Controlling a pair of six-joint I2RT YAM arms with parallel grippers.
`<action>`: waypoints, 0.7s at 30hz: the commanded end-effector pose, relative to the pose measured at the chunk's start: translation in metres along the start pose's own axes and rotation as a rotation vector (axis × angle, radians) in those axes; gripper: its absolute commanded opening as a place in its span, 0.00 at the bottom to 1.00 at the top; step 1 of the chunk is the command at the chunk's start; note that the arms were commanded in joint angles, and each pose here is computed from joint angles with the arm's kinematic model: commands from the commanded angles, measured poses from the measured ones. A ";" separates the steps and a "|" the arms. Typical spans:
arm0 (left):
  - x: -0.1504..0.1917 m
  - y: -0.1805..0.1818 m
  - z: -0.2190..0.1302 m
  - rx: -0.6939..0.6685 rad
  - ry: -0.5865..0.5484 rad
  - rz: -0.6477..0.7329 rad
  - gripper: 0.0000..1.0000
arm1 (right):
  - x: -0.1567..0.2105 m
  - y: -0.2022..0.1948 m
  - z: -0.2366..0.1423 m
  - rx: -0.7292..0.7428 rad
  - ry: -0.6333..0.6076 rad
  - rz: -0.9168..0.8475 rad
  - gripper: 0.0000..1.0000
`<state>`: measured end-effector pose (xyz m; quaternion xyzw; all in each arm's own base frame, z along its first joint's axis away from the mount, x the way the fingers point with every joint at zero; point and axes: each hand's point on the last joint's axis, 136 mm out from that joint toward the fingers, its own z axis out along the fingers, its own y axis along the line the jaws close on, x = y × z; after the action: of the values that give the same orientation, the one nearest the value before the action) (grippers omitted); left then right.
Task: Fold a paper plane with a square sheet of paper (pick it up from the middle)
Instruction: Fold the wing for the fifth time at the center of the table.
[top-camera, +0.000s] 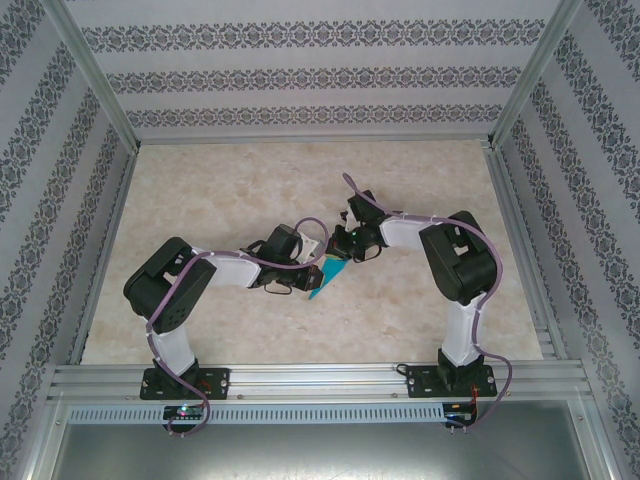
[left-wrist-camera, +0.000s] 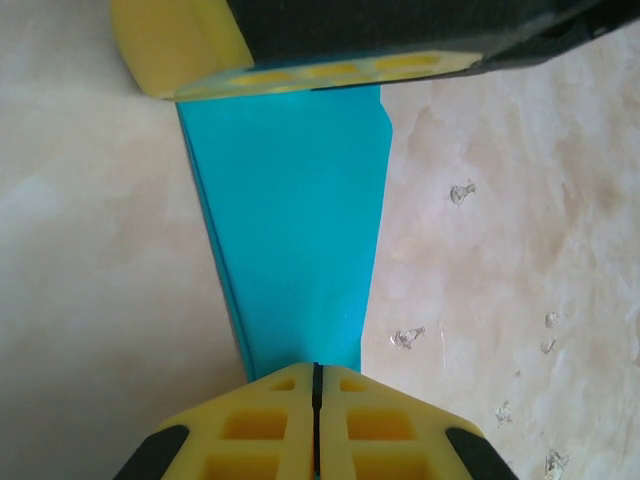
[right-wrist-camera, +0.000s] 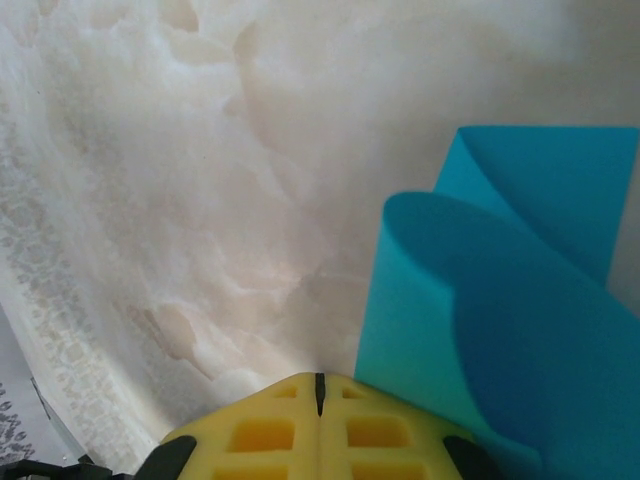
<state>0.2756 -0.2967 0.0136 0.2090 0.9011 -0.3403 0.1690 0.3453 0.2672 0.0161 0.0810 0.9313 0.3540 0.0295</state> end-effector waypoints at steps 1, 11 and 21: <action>0.115 0.050 -0.006 -0.174 0.346 -0.164 0.09 | -0.056 -0.039 -0.008 0.128 -0.178 0.017 0.00; 0.121 0.049 -0.012 -0.182 0.353 -0.168 0.09 | -0.096 -0.032 -0.018 0.069 -0.237 0.046 0.00; 0.115 0.046 -0.013 -0.176 0.340 -0.170 0.09 | -0.111 -0.019 -0.041 0.023 -0.270 0.019 0.00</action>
<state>0.2680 -0.2881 0.0156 0.2110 0.9015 -0.3369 0.1714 0.4169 0.2298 0.0188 0.1326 0.9218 0.3558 0.0787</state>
